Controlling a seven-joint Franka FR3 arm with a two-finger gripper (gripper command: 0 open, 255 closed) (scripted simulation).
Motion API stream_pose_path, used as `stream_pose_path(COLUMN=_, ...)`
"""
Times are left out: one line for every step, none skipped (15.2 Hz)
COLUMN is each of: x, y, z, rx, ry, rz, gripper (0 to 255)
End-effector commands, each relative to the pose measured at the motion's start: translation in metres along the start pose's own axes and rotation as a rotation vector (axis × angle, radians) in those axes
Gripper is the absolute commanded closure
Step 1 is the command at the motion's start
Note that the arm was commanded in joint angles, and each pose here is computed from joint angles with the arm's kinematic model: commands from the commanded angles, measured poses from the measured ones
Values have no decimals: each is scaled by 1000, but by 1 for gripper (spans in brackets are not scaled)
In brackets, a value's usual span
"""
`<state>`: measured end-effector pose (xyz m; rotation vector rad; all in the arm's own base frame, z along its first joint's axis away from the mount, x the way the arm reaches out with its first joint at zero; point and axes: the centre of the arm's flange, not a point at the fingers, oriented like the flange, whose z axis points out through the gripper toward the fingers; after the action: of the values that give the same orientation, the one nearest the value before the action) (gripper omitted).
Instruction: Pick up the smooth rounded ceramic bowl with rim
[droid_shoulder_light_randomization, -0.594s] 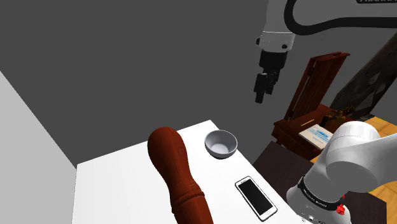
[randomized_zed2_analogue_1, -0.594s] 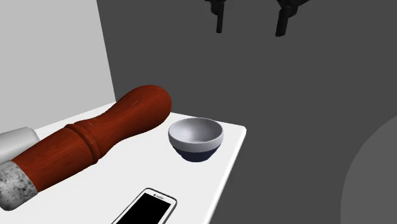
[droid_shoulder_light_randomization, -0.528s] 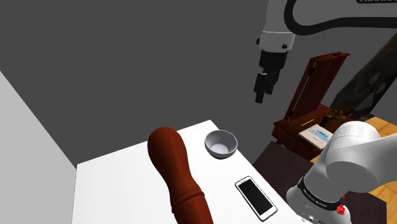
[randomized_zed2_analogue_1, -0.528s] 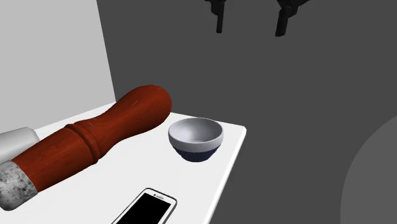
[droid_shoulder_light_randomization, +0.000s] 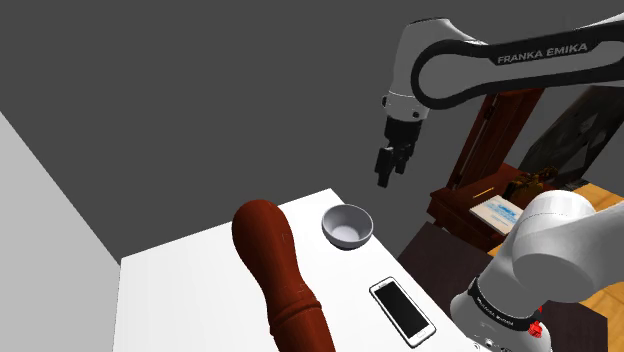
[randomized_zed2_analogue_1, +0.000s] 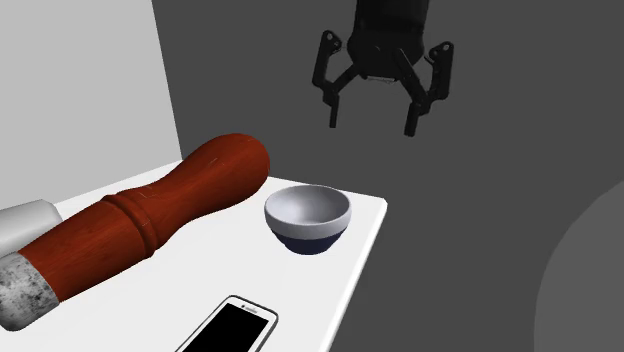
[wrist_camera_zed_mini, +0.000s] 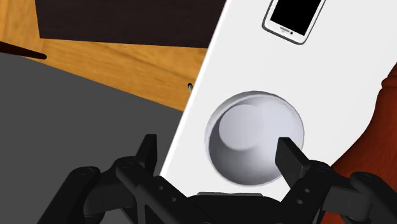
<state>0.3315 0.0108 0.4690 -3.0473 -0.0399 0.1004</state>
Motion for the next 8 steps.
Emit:
stream_pose_path(x=11, y=0, z=22, rx=11, ry=11, rz=7, gripper=0)
stream_pose_path(x=16, y=0, z=34, rx=16, ry=15, rz=10, gripper=0)
stream_pose_path(x=22, y=0, z=46, rx=21, ry=19, rz=13, gripper=0)
stream_pose_path(x=27, y=0, z=57, rx=27, ry=23, rz=16, gripper=0)
stream_pose_path(x=33, y=1, z=69, rx=32, ry=26, rz=19, gripper=0)
stream_pose_path(x=39, y=1, z=81, rx=37, ry=30, rz=22, gripper=0)
stream_pose_path(x=44, y=0, z=92, rx=43, ry=34, rz=25, gripper=0)
stream_pose_path(x=50, y=0, z=104, rx=48, ry=38, rz=28, gripper=0)
